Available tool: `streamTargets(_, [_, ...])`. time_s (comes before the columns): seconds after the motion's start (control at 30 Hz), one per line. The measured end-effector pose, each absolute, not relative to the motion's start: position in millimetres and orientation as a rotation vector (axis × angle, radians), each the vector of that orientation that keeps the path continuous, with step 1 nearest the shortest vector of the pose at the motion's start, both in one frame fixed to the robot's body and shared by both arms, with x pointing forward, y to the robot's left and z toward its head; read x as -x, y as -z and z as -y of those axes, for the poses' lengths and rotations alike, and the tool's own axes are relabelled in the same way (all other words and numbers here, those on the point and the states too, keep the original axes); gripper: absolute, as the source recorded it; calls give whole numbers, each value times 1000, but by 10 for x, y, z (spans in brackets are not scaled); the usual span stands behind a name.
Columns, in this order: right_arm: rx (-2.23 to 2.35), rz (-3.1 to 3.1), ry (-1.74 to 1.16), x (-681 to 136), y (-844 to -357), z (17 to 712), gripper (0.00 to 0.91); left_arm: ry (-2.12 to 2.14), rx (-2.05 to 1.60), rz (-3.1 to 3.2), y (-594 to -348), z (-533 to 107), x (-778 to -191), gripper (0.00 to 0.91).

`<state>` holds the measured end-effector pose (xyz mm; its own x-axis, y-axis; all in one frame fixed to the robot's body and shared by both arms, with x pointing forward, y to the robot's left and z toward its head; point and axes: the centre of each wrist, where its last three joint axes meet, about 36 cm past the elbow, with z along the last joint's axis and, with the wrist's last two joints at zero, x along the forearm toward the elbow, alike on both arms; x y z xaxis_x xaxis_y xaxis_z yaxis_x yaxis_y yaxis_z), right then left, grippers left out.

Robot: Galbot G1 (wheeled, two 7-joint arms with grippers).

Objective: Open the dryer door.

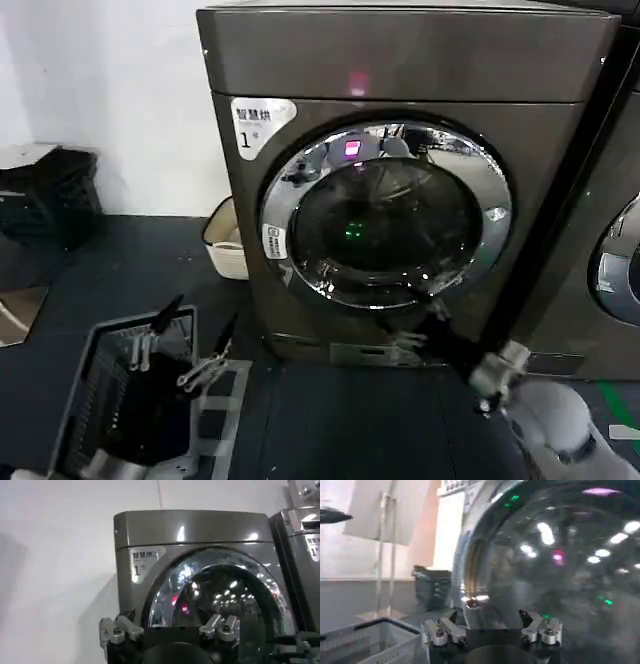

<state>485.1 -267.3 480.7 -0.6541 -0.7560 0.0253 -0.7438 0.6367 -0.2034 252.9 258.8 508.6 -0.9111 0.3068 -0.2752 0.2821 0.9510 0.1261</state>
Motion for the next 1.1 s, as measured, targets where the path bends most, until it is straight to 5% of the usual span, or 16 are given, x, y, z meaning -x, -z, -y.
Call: streamTargets(1.1, [1469, -2661, 354, -5968, -5024, 1569, 907, -160, -426, -2829, -4923, -2650, -2586, 907])
